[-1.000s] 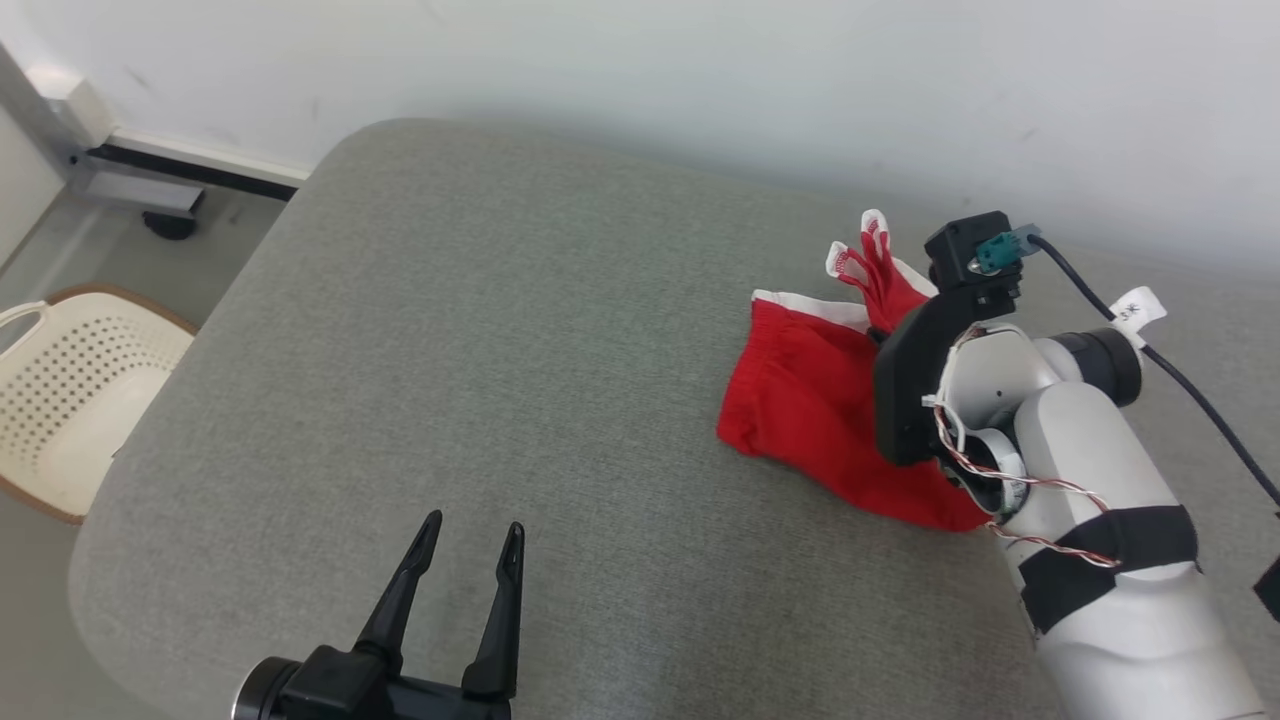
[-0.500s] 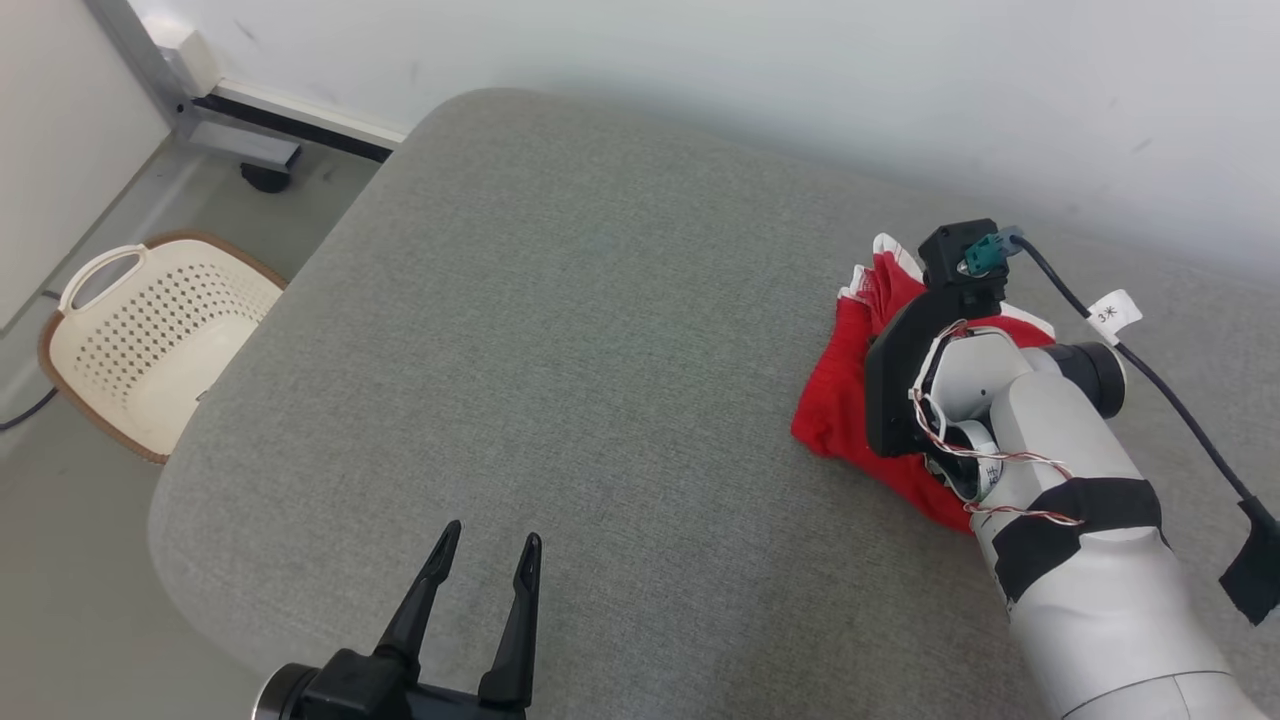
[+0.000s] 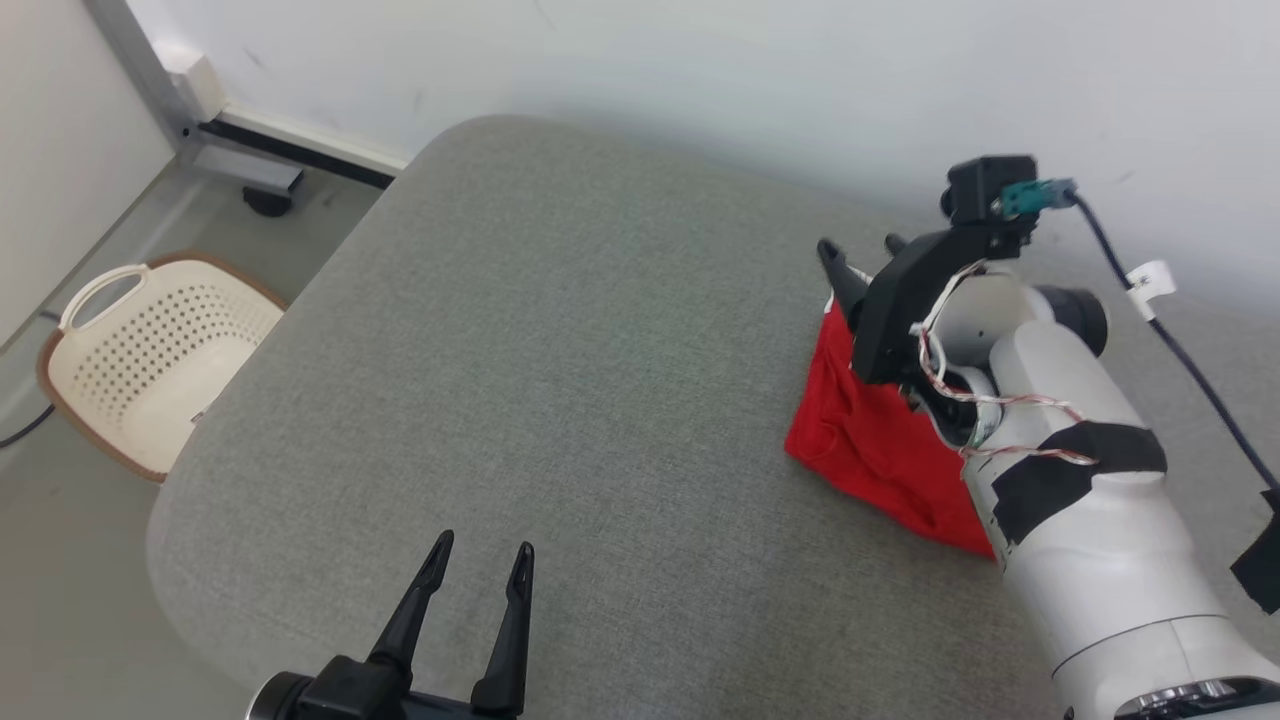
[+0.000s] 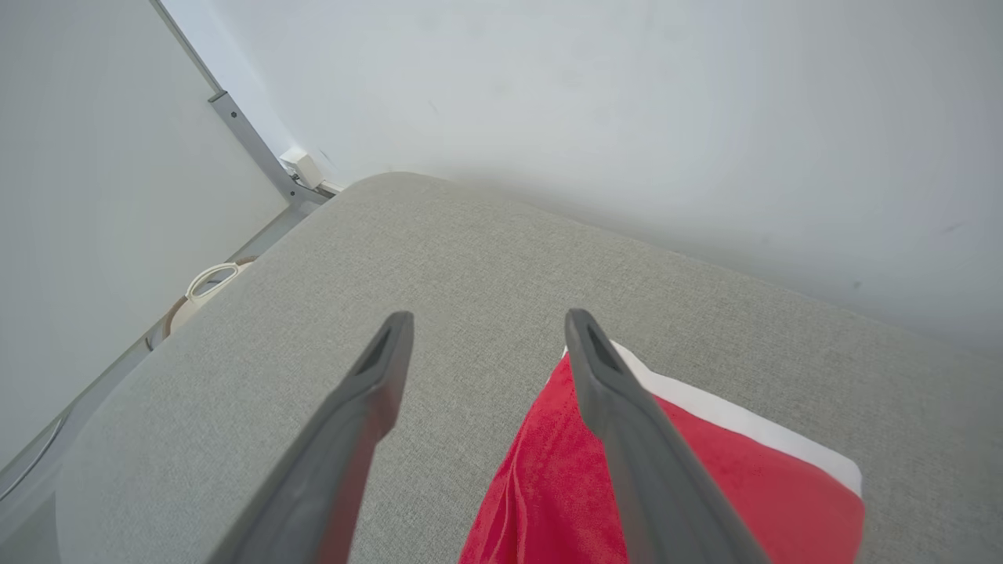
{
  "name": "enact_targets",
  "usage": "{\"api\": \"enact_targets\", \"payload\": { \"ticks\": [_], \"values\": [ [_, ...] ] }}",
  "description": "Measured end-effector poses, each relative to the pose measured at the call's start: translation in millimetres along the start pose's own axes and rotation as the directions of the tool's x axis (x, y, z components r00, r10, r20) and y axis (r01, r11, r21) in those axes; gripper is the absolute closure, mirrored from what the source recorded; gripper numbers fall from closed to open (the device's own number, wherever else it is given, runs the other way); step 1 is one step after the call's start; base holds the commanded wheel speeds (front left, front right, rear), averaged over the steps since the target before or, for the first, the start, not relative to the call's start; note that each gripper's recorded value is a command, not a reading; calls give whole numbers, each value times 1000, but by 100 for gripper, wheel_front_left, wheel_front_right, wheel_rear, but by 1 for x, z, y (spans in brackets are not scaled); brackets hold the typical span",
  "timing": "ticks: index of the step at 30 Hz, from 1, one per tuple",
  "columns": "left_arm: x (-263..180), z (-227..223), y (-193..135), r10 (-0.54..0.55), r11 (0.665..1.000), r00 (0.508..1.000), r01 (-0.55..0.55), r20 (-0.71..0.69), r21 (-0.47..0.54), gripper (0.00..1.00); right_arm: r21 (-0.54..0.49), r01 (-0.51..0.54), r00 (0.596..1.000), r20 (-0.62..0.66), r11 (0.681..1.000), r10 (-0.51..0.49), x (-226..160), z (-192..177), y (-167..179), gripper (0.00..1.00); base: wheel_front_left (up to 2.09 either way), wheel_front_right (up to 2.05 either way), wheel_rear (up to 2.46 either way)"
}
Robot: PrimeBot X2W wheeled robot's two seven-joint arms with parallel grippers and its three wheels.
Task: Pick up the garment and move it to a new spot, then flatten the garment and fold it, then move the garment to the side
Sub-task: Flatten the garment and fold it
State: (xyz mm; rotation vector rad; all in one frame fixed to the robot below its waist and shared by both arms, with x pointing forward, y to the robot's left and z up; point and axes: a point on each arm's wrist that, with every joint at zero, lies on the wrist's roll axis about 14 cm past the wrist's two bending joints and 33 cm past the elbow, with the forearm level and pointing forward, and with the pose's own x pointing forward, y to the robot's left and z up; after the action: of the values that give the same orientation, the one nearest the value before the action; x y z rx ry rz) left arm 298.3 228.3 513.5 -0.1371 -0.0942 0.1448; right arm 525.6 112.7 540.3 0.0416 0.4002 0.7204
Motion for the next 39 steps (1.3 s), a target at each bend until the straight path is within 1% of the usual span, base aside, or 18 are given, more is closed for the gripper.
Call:
{"api": "enact_targets", "payload": {
  "ticks": [2,5,6,9,13,15,19,20,21,24,25,26,30,34,39],
  "values": [
    [1,3,-2,-10,1000,1000,10,10,-1,0,-1,22,999,47,1000,-22,-6,14,-6,0,0,0,0],
    [0,6,-6,-23,1000,1000,23,20,-1,0,-25,74,994,86,997,-72,-18,24,-22,0,0,0,0],
    [0,6,-6,-23,1000,1000,23,20,-1,0,-25,74,994,86,997,-72,-18,24,-22,0,0,0,0],
    [-1,6,-7,-32,999,999,32,21,-6,0,-58,160,980,127,985,-152,-37,29,-52,0,0,0,0],
    [0,6,-15,-52,999,998,52,25,-14,0,-85,258,962,118,962,-247,-64,7,-87,0,0,0,0],
    [-1,4,-18,-62,998,998,62,21,-23,0,-105,284,957,93,953,-275,-76,-10,-93,0,0,0,0],
    [2,3,-27,-85,996,996,86,20,-37,0,-109,308,951,27,945,-307,-93,-50,-97,0,0,0,0],
    [3,3,-30,-93,995,995,94,20,-39,0,-105,313,950,21,944,-312,-96,-56,-98,3,0,0,0],
    [4,2,-32,-101,994,995,101,19,-42,0,-106,313,949,13,944,-314,-97,-61,-97,31,0,0,0],
    [8,2,-39,-121,991,992,122,19,-47,0,-99,298,954,-8,949,-300,-93,-74,-91,96,0,0,0],
    [9,2,-39,-121,991,992,122,20,-47,0,-96,290,956,-11,952,-292,-90,-76,-88,96,0,0,0],
    [9,1,-38,-114,992,993,115,15,-49,0,-90,271,961,-21,958,-274,-82,-82,-82,100,0,0,0],
    [7,-3,-30,-82,995,997,82,1,-54,0,-85,230,969,-67,969,-236,-64,-94,-71,100,0,0,0],
    [-1,-7,-18,-39,998,999,38,-13,-56,0,-82,161,979,-115,983,-170,-44,-106,-50,100,0,0,0],
    [-10,-6,-5,13,999,1000,-13,-13,-53,0,-90,81,984,-152,993,-94,-24,-114,-22,100,0,0,0]
  ]
}}
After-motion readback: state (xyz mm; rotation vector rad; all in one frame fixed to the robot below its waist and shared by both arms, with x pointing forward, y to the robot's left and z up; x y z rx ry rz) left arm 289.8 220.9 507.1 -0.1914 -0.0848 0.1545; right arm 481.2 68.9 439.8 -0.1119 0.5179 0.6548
